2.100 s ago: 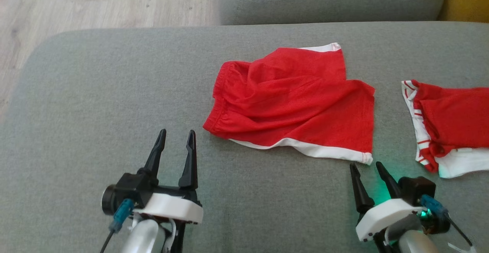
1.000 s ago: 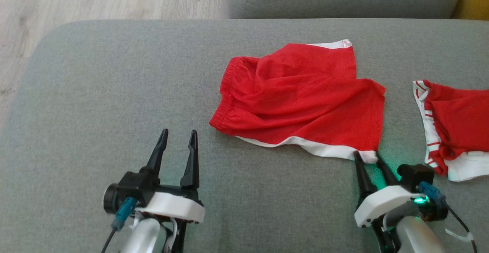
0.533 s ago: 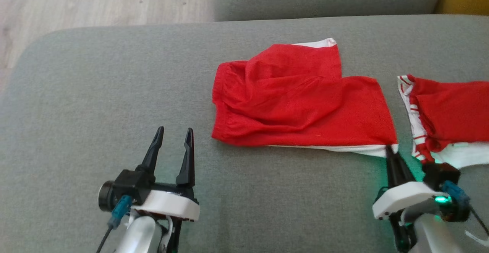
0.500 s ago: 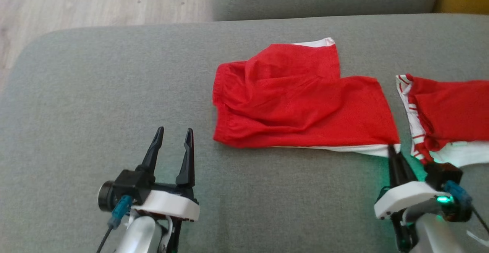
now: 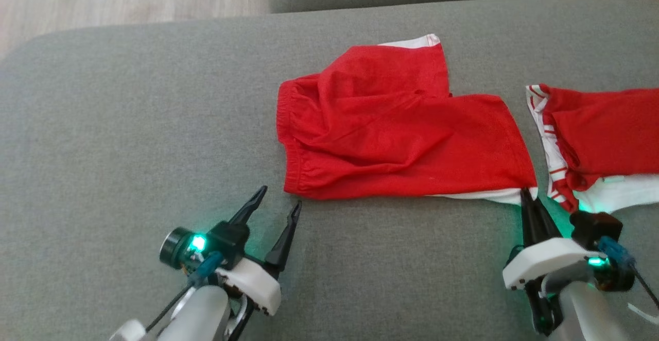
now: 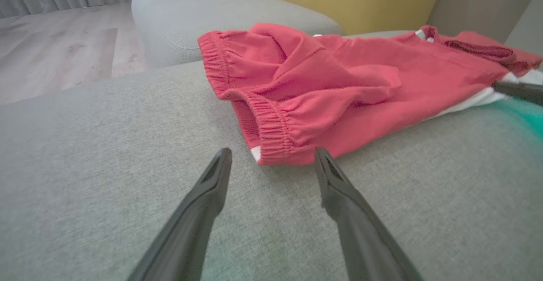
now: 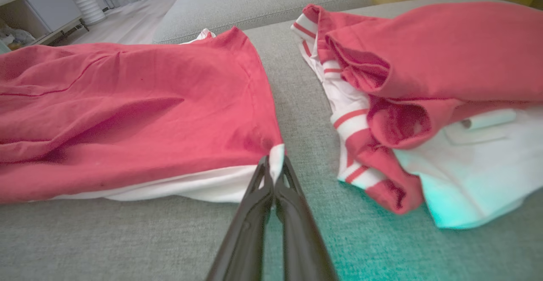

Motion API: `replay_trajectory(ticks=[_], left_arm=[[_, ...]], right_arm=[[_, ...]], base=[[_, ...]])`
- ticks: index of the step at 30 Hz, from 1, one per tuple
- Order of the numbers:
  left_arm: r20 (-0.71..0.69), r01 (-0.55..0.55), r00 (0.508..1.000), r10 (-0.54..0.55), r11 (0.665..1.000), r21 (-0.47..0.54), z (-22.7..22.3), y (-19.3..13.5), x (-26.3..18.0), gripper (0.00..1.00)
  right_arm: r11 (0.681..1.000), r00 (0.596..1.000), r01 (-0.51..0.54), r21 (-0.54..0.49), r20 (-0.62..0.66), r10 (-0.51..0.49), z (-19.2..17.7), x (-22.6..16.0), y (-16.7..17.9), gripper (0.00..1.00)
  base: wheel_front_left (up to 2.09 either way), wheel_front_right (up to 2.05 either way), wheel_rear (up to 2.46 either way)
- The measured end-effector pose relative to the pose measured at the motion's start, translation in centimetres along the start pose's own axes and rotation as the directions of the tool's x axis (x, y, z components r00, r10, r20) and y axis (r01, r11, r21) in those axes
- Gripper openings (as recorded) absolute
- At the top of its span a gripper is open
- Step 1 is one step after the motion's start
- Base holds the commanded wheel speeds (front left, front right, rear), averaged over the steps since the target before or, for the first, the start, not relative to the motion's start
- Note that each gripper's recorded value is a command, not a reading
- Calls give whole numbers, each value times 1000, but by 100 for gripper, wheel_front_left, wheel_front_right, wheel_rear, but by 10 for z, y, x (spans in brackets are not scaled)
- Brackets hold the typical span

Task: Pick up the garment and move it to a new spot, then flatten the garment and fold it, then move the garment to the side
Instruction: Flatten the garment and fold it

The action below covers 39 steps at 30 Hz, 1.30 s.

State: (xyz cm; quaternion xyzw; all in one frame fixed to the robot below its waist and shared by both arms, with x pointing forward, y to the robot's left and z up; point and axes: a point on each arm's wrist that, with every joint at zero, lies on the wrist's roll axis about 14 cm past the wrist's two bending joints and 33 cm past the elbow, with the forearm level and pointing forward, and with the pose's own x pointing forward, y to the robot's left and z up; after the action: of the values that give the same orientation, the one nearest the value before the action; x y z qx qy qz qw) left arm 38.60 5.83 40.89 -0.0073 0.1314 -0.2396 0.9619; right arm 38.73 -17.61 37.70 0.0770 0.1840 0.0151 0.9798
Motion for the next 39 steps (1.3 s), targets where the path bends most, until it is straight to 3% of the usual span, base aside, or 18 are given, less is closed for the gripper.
replay_trajectory(ticks=[7,17,28,39], left_arm=[[-118,116,988,-98,982,151,-21,-4,15,100],[-176,250,963,-202,916,315,-23,-12,43,100],[-126,237,971,-204,887,395,-7,-13,52,100],[-132,186,981,-143,890,417,-12,1,53,100]], right_arm=[[1000,1000,-6,-5,4,6,4,9,1,0],[1000,1000,4,-2,-19,-4,-3,11,-4,0],[1000,1000,7,5,-10,-7,1,15,-5,0],[1000,1000,11,4,-16,-11,-1,12,-6,0]], base=[[0,0,0],[0,0,0],[0,0,0],[0,0,0]])
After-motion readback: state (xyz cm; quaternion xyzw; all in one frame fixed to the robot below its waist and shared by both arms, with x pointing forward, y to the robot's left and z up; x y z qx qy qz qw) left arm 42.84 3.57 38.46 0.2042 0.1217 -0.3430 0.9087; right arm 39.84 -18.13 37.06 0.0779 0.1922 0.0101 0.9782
